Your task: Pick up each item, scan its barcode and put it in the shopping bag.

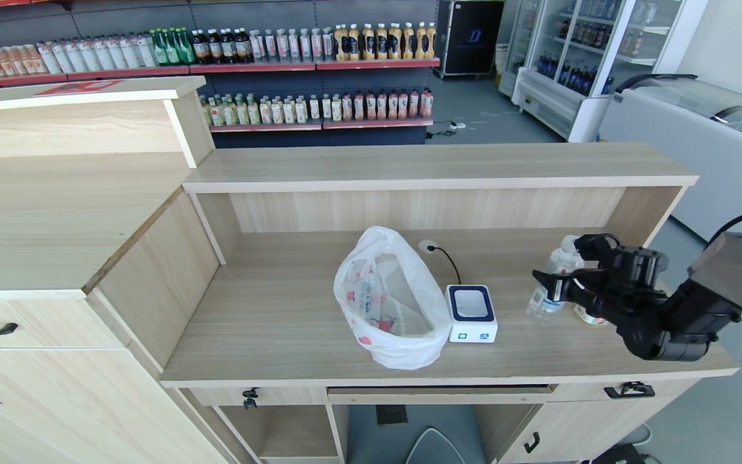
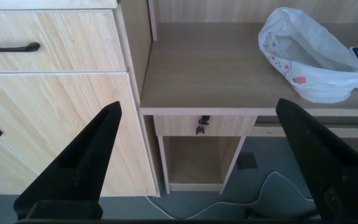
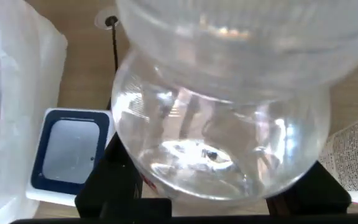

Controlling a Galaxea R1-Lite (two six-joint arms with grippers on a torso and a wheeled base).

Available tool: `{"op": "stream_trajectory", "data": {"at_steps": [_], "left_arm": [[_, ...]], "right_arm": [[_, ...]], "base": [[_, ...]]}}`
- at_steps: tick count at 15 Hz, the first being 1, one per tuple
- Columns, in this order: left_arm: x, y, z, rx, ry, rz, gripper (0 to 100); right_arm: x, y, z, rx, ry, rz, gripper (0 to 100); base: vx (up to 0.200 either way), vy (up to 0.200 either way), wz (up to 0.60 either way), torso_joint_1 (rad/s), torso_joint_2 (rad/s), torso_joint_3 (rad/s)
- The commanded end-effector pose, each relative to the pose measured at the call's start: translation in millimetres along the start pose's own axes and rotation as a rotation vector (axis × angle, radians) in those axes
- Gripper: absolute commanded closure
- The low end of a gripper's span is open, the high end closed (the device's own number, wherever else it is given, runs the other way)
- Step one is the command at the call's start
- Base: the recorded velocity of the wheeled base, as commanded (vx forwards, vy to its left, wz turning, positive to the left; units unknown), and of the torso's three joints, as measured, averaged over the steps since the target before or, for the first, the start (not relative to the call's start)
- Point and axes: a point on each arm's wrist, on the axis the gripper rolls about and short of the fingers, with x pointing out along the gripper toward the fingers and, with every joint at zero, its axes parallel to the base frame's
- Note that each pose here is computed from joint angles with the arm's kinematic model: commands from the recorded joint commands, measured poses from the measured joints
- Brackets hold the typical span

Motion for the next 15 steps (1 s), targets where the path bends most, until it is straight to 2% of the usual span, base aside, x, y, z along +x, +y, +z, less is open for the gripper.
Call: {"op": "stream_trajectory", "data": {"at_steps": [1, 2, 3, 4, 10, 15], "left_arm": [[0, 0.0, 0.0, 0.000, 0.001, -0.001, 0], [0, 0.0, 0.0, 0.000, 0.001, 0.001, 0], [0, 0.0, 0.0, 0.000, 0.001, 0.001, 0], [0, 0.0, 0.0, 0.000, 0.001, 0.001, 0], [0, 0.0, 0.0, 0.000, 0.001, 0.001, 0], [0, 0.0, 0.0, 0.000, 0.001, 0.001, 0]], "right_arm": [[-61, 16, 101, 0.173, -0.058, 0.075, 100], [-103, 27, 134, 0.305, 0.021, 0.183, 100], [-127, 34, 152, 0.379, 0.073, 0.261, 100], [-144, 39, 162, 0.412, 0.086, 0.329, 100], [-215, 65, 189, 0.320, 0.050, 0.786, 100], [-260, 81, 187, 0.248, 0.064, 1.044, 100]], "base": [[0.000, 0.000, 0.00, 0.000, 0.00, 0.000], [0.000, 0.000, 0.00, 0.000, 0.00, 0.000], [0.000, 0.000, 0.00, 0.000, 0.00, 0.000], [0.000, 0.000, 0.00, 0.000, 0.00, 0.000], [0.000, 0.000, 0.00, 0.000, 0.00, 0.000], [0.000, 0.000, 0.00, 0.000, 0.00, 0.000]]}}
